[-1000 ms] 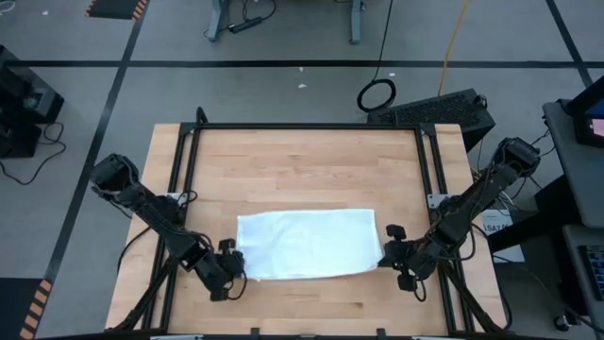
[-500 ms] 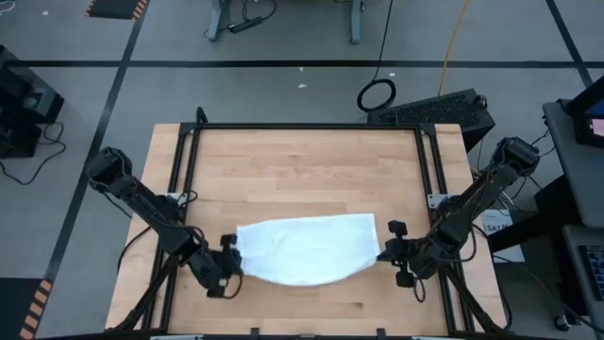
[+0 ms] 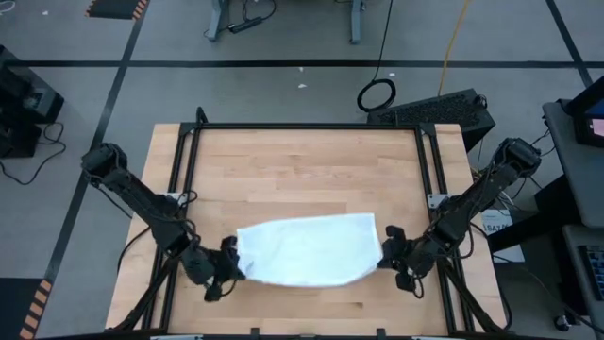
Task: Roll napkin
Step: Fold the white table napkin
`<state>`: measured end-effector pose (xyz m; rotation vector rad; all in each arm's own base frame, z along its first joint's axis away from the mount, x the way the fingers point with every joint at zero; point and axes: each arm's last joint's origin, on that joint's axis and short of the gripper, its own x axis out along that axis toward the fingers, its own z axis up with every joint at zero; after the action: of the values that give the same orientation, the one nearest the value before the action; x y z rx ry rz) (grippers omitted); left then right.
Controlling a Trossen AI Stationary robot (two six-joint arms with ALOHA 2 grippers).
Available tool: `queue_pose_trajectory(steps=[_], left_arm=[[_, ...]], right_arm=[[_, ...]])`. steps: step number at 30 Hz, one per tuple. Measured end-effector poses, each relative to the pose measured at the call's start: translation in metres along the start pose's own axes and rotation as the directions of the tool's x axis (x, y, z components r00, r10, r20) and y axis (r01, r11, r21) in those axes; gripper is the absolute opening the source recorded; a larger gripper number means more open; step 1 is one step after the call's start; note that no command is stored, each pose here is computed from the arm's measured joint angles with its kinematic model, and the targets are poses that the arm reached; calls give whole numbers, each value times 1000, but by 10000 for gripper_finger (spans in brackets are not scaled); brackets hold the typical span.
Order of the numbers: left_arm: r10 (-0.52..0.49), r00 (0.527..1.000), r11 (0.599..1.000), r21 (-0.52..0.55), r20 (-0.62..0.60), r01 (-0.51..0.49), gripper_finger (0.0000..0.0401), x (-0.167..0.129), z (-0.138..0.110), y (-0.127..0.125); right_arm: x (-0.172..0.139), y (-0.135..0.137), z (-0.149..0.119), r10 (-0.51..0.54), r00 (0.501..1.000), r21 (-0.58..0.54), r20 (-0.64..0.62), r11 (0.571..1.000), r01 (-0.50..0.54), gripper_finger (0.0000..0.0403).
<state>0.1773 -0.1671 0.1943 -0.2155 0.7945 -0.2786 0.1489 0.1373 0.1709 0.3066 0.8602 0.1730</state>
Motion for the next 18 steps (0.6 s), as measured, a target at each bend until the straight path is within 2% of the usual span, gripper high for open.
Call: queue_pose_trajectory(steps=[4,6,8,10,13,18], left_arm=[[-105,992,994,6,66,105,6,-4,0,-18],[-106,992,994,20,65,105,6,-5,-3,-21],[-58,998,998,32,28,58,6,-5,-9,-19],[31,999,999,39,-19,-31,6,-5,-14,-11],[187,977,982,36,-101,-184,6,-4,-19,8],[352,913,933,5,-207,-359,6,-1,-24,41]], right_arm=[[-3,14,2,132,990,-11,46,991,-132,0],[-6,19,2,163,985,-21,58,987,-162,0],[-8,19,1,164,984,-23,66,986,-163,0],[-9,14,2,100,991,-22,84,995,-98,0],[-8,-1,4,-58,993,-19,101,998,61,0],[-6,-29,7,-299,951,8,82,954,299,0]])
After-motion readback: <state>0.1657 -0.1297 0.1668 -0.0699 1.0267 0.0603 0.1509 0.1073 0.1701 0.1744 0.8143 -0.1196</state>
